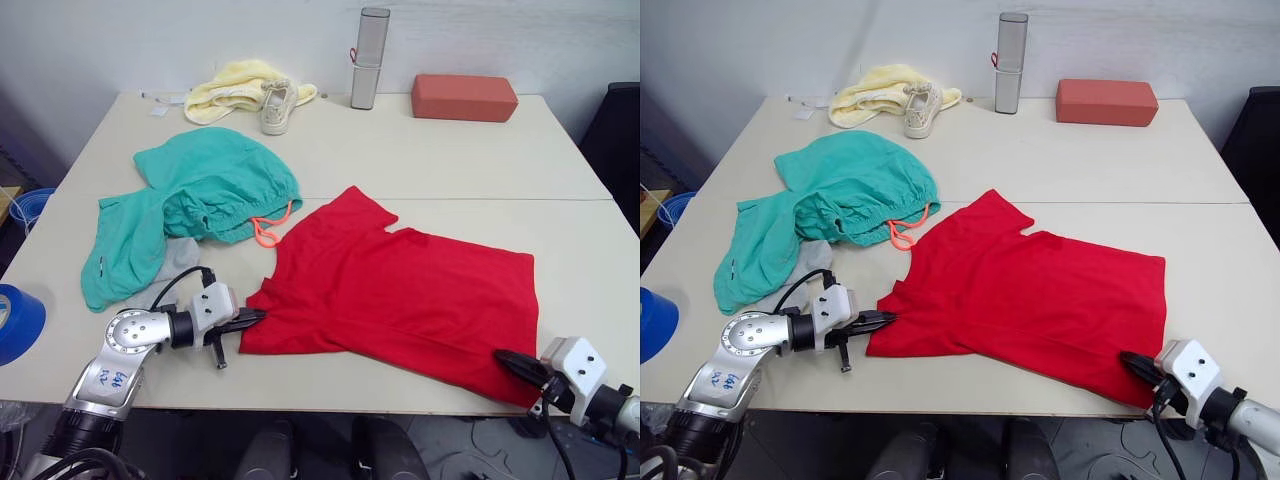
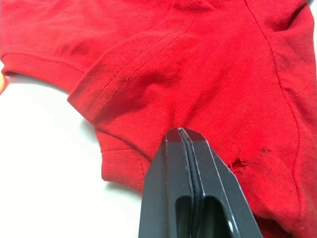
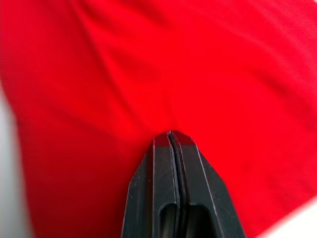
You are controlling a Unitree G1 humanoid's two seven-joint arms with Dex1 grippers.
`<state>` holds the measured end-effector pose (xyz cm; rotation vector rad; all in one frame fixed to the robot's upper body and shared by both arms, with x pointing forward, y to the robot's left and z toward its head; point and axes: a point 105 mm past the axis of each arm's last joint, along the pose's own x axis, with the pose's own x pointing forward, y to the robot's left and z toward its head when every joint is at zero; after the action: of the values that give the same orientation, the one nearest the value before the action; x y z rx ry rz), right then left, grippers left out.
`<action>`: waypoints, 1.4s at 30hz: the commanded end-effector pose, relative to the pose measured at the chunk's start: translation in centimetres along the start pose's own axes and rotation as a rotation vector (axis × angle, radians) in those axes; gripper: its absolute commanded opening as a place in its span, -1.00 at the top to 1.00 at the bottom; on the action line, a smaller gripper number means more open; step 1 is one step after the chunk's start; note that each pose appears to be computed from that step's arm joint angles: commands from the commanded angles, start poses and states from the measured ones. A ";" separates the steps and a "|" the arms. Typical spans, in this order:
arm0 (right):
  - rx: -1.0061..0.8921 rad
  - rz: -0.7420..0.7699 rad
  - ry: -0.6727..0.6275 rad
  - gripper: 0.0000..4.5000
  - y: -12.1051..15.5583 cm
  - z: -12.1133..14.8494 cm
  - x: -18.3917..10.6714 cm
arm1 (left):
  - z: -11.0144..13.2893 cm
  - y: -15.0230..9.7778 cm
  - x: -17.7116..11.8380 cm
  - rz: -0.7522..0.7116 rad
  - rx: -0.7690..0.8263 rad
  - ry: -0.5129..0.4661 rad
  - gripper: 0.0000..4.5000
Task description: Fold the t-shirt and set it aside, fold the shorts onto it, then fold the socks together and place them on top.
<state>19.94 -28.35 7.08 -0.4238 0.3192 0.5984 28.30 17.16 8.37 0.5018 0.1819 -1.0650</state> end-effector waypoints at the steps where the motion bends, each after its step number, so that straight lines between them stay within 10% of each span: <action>1: -0.037 0.007 -0.097 0.99 -0.4 2.6 -0.7 | 0.5 0.9 -1.1 0.019 0.010 -0.025 1.00; 5: 0.022 0.187 -0.271 0.99 3.2 6.5 0.5 | 3.8 -1.0 -0.9 -0.105 -0.008 -0.192 1.00; 13: 0.044 0.258 -0.188 0.99 6.9 5.9 4.5 | 3.6 -2.8 0.6 -0.142 0.019 -0.143 1.00; 28: 0.076 0.091 0.028 0.99 2.7 -0.4 -0.4 | -2.1 -1.7 -0.6 -0.043 -0.051 0.088 1.00; 35: 0.040 0.005 0.041 0.99 -0.6 -1.2 -2.8 | -1.4 -0.7 -1.0 -0.025 -0.024 0.021 1.00; 42: 0.034 0.148 -0.162 0.83 0.3 3.8 -3.9 | 1.6 -1.2 -3.6 -0.107 -0.037 -0.128 0.92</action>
<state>17.69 -29.22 10.18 -0.3054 0.2523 0.6916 25.80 18.90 8.82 0.3913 0.1797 -1.1620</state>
